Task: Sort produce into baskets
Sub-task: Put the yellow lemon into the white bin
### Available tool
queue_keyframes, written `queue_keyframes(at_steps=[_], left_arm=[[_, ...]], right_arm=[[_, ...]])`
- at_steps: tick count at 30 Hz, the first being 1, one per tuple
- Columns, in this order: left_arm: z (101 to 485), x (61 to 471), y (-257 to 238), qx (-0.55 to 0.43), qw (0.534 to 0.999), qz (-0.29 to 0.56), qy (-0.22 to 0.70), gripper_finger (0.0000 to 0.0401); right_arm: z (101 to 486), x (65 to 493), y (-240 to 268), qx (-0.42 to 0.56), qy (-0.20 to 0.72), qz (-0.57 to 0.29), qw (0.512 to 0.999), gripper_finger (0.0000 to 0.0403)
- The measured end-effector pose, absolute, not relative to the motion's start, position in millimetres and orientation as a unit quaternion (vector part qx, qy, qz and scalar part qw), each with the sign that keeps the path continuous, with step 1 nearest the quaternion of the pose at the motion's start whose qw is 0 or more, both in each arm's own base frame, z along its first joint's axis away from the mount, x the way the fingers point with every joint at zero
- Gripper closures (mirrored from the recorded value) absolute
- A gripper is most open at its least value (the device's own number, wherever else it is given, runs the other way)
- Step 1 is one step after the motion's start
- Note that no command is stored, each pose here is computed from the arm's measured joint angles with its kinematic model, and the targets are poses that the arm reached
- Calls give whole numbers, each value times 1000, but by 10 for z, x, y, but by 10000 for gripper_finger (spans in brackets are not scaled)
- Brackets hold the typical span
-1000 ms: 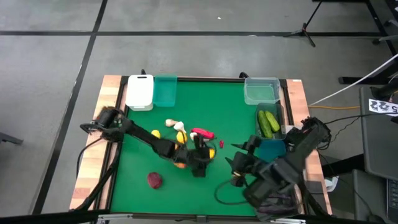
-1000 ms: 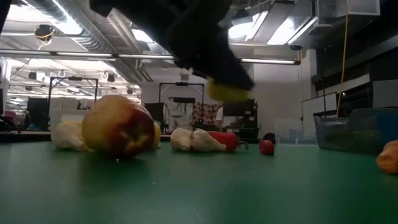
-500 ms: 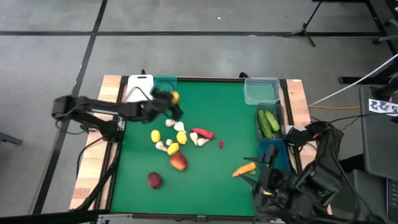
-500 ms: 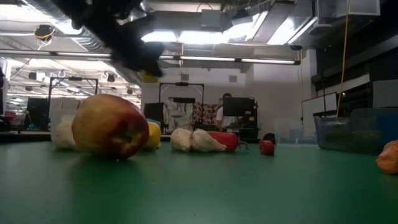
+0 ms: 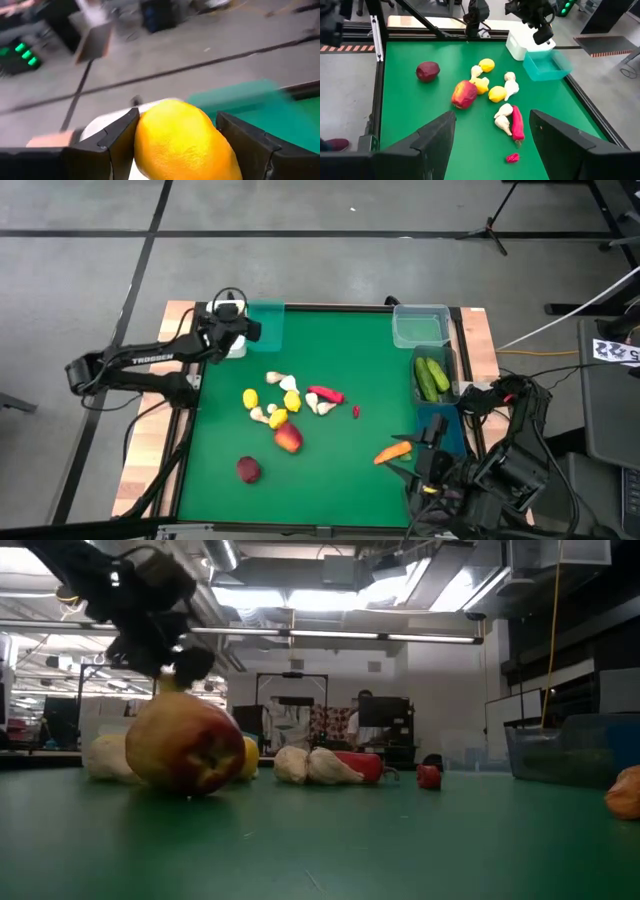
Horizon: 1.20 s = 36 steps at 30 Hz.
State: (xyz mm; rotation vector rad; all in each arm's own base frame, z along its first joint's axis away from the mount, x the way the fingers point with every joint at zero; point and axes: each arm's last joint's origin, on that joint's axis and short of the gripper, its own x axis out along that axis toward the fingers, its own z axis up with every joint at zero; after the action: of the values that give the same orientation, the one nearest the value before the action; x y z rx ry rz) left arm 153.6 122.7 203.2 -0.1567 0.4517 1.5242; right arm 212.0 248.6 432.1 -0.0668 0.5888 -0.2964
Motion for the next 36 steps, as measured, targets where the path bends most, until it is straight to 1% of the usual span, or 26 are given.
queue_keyframes(at_steps=[3, 6, 8, 15, 17, 20, 23, 25, 27, 29, 31, 33, 36], left_arm=[[1955, 1440, 1293, -109, 681, 695, 202, 157], [1899, 1381, 1350, -153, 689, 678, 207, 155], [1876, 1351, 1382, -174, 695, 664, 213, 146], [1853, 1316, 1414, -175, 707, 641, 241, 83], [1849, 1313, 1410, -162, 709, 637, 256, 74], [1853, 1341, 1393, -173, 718, 627, 246, 72], [1899, 1410, 1321, -190, 761, 573, 238, 75], [1958, 1476, 1228, -190, 807, 507, 237, 77], [2041, 1537, 1073, -185, 856, 422, 235, 77], [2124, 1587, 892, -183, 888, 360, 220, 77], [2182, 1607, 701, -191, 903, 325, 208, 77], [2206, 1616, 506, -180, 913, 301, 210, 77], [2133, 1601, 240, -168, 910, 295, 238, 77]], right_arm=[[4315, 2117, 2490, -28, 299, -139, 944, 146], [4313, 2117, 2492, -27, 302, -136, 943, 146], [4314, 2117, 2492, -32, 302, -135, 943, 146], [4316, 2120, 2488, -56, 298, -134, 943, 146], [4315, 2122, 2487, -56, 298, -135, 943, 146], [4315, 2123, 2487, -56, 298, -135, 943, 146], [4300, 2137, 2500, -64, 289, -143, 944, 146], [4275, 2147, 2509, -78, 289, -145, 943, 146], [4231, 2154, 2518, -90, 291, -148, 941, 146], [4174, 2166, 2531, -102, 292, -153, 939, 146], [4117, 2177, 2542, -110, 290, -161, 937, 146], [4054, 2189, 2548, -118, 285, -173, 935, 146], [3924, 2245, 2529, -137, 292, -189, 928, 146]])
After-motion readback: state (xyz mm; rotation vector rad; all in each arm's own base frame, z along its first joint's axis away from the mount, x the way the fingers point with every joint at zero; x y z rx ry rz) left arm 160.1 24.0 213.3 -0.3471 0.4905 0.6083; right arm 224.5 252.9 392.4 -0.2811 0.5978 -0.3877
